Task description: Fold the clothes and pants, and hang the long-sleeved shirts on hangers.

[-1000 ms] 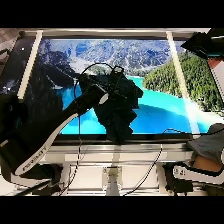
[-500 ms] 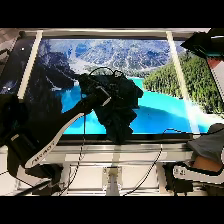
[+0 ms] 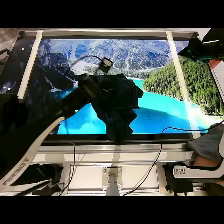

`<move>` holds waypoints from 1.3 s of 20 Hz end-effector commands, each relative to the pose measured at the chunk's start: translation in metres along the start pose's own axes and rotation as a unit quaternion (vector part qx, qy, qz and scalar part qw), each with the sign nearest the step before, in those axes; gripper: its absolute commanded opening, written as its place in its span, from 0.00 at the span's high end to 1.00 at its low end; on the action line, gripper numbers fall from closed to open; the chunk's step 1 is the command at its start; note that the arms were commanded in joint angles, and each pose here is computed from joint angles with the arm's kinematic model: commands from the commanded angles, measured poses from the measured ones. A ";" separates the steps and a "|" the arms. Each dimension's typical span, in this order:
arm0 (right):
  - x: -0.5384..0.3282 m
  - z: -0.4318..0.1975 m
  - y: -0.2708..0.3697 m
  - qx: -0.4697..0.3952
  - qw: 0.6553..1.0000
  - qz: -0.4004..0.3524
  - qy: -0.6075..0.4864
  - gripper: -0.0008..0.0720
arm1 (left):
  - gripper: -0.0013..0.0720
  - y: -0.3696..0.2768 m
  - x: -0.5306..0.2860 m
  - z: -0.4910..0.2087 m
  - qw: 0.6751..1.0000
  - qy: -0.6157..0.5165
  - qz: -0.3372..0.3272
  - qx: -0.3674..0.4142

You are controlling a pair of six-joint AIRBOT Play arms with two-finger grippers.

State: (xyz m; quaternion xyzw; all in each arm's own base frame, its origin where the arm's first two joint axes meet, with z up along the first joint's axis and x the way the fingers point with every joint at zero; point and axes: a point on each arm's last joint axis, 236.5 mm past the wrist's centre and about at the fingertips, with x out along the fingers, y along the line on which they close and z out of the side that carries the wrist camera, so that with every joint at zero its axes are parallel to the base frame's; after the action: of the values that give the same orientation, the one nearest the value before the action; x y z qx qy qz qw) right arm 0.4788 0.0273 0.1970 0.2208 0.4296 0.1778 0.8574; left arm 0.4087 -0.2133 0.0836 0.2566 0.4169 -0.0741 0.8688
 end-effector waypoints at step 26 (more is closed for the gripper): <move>0.060 -0.001 -0.016 0.051 0.996 0.071 0.031 0.97 | 0.95 0.164 -0.009 -0.187 0.910 0.262 0.228 -0.228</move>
State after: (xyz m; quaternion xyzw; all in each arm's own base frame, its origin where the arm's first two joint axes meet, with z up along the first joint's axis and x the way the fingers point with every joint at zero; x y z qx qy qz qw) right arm 0.5084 0.0463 0.1456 0.2850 0.4574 0.2285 0.8108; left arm 0.3210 0.0179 0.0576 0.1369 0.5667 0.3146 0.7491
